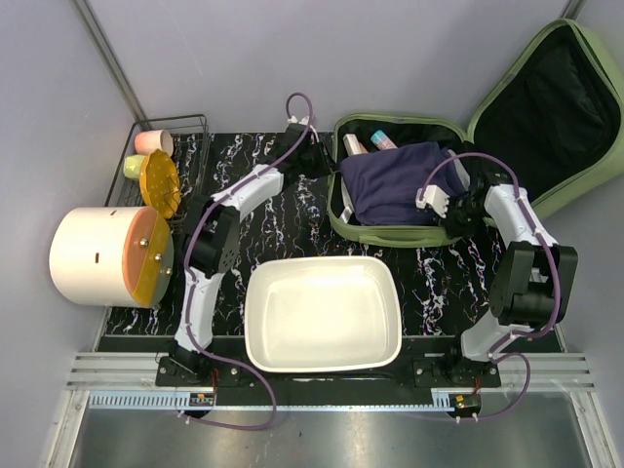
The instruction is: Open, take out, and arrange the luggage
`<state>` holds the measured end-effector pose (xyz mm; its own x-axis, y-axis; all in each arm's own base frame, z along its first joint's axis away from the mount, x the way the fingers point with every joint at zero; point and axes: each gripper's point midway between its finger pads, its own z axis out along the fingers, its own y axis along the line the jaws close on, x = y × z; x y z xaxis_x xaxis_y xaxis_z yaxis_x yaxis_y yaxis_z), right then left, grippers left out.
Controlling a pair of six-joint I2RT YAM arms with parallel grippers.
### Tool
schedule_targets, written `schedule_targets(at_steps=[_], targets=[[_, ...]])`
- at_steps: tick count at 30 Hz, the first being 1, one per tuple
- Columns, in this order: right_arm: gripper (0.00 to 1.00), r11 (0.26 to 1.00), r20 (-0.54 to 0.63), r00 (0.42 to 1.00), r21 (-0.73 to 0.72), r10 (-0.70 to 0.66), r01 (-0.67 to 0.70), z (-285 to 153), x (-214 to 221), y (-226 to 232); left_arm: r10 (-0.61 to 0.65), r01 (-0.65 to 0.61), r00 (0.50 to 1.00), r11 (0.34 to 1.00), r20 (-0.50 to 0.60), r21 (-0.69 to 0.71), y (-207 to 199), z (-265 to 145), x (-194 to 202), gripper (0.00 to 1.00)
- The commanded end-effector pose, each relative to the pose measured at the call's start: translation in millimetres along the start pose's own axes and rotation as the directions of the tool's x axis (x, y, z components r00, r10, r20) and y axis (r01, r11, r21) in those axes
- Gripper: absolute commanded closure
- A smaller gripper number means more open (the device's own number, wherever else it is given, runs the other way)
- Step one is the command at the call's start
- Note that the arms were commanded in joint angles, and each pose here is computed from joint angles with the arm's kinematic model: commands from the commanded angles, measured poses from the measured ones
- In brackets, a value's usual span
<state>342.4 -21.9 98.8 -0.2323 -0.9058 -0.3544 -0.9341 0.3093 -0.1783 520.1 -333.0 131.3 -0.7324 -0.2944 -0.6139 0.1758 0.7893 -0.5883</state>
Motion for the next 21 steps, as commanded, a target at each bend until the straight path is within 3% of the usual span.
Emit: schedule_targets(at_steps=[1, 2, 3, 5, 6, 8, 9, 10, 12, 13, 15, 16, 18, 19, 21], targets=[[0.82, 0.953, -0.055, 0.991, 0.287, 0.121, -0.101, -32, 24, -67, 0.131, -0.089, 0.981, 0.959, -0.141, 0.27, -69, 7, 56, 0.58], [0.63, 0.953, -0.042, 0.992, 0.284, 0.12, -0.104, -34, 22, -65, 0.162, -0.113, 0.976, 0.949, -0.148, 0.296, -71, 2, 55, 0.5], [0.51, 0.954, -0.033, 0.992, 0.281, 0.121, -0.107, -38, 19, -61, 0.197, -0.142, 0.968, 0.94, -0.153, 0.31, -75, -10, 50, 0.35], [0.23, 0.952, -0.002, 0.992, 0.279, 0.129, -0.123, -45, 13, -57, 0.31, -0.242, 0.94, 0.899, -0.141, 0.365, -70, -30, 41, 0.26], [0.18, 0.951, 0.006, 0.992, 0.282, 0.128, -0.125, -51, 10, -53, 0.331, -0.251, 0.926, 0.898, -0.18, 0.362, -58, -39, 49, 0.18], [0.11, 0.948, 0.044, 0.99, 0.285, 0.133, -0.14, -59, 2, -50, 0.438, -0.352, 0.891, 0.833, -0.121, 0.427, -55, -78, 32, 0.07], [0.06, 0.948, 0.059, 0.989, 0.281, 0.139, -0.15, -65, -3, -46, 0.457, -0.353, 0.873, 0.833, -0.17, 0.426, -38, -88, 49, 0.01], [0.05, 0.949, 0.075, 0.985, 0.268, 0.152, -0.167, -67, -6, -41, 0.55, -0.46, 0.83, 0.769, -0.094, 0.444, -38, -114, 35, 0.01], [0.02, 0.949, 0.122, 0.98, 0.254, 0.16, -0.187, -77, -18, -35, 0.637, -0.515, 0.763, 0.701, -0.108, 0.493, -24, -136, 53, 0.01], [0.02, 0.945, 0.141, 0.974, 0.251, 0.178, -0.209, -80, -21, -33, 0.721, -0.584, 0.686, 0.627, -0.1, 0.516, -17, -156, 60, 0.01], [0.02, 0.943, 0.189, 0.963, 0.237, 0.192, -0.235, -90, -33, -27, 0.769, -0.587, 0.616, 0.592, -0.17, 0.552, 3, -177, 90, 0.01], [0.01, 0.935, 0.218, 0.952, 0.233, 0.216, -0.266, -96, -40, -26, 0.826, -0.643, 0.549, 0.515, -0.128, 0.567, 6, -188, 92, 0.01], [0.02, 0.924, 0.265, 0.929, 0.213, 0.257, -0.317, -102, -51, -22, 0.842, -0.626, 0.511, 0.503, -0.174, 0.597, 24, -201, 118, 0.02], [0.02, 0.92, 0.281, 0.922, 0.213, 0.265, -0.33, -105, -56, -23, 0.868, -0.65, 0.474, 0.458, -0.147, 0.606, 25, -207, 122, 0.03], [0.02, 0.907, 0.308, 0.904, 0.204, 0.297, -0.368, -106, -64, -24, 0.881, -0.64, 0.438, 0.446, -0.179, 0.626, 36, -211, 142, 0.11]])
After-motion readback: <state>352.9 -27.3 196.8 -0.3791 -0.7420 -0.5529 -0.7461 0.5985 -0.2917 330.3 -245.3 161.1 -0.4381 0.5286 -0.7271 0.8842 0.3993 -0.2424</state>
